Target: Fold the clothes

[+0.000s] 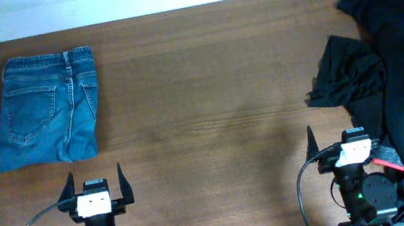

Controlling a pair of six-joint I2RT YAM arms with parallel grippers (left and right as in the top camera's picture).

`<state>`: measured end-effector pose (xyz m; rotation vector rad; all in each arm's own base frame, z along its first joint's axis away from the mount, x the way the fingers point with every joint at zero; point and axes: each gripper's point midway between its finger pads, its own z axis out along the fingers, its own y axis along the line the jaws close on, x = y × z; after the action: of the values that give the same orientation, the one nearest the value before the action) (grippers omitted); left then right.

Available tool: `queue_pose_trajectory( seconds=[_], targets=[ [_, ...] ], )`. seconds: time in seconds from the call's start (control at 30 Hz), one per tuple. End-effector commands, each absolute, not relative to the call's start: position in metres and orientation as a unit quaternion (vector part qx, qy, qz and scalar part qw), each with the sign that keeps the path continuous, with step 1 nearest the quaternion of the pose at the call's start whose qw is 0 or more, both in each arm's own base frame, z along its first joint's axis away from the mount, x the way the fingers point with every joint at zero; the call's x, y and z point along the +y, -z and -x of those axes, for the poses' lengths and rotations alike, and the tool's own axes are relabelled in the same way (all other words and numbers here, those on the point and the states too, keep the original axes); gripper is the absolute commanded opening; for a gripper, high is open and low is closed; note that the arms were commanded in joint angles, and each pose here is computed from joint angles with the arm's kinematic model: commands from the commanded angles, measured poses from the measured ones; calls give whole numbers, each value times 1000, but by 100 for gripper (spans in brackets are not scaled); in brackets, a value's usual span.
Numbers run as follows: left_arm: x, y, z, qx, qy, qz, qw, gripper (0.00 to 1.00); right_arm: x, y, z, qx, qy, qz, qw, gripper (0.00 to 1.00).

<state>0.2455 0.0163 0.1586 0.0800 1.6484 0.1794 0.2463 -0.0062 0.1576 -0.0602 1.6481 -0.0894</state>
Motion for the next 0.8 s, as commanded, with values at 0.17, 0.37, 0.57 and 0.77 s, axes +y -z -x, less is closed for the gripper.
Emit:
queue_pose_trajectory(
  seconds=[0.17,0.37,0.57,0.77],
  targets=[
    [14,-170,-246,716,-59,-19,695,99,-9,-187,-242,718,19,-10,695,99],
    [14,-205,-242,700,-57,-15,711,99,-9,-215,-238,750,18,-10,661,99],
    [17,-231,-245,724,-60,-12,687,99,-10,-238,-244,804,19,-11,595,99],
    [22,-250,-268,759,-65,-6,647,99,-12,-253,-260,860,22,-12,509,99]
  ],
)
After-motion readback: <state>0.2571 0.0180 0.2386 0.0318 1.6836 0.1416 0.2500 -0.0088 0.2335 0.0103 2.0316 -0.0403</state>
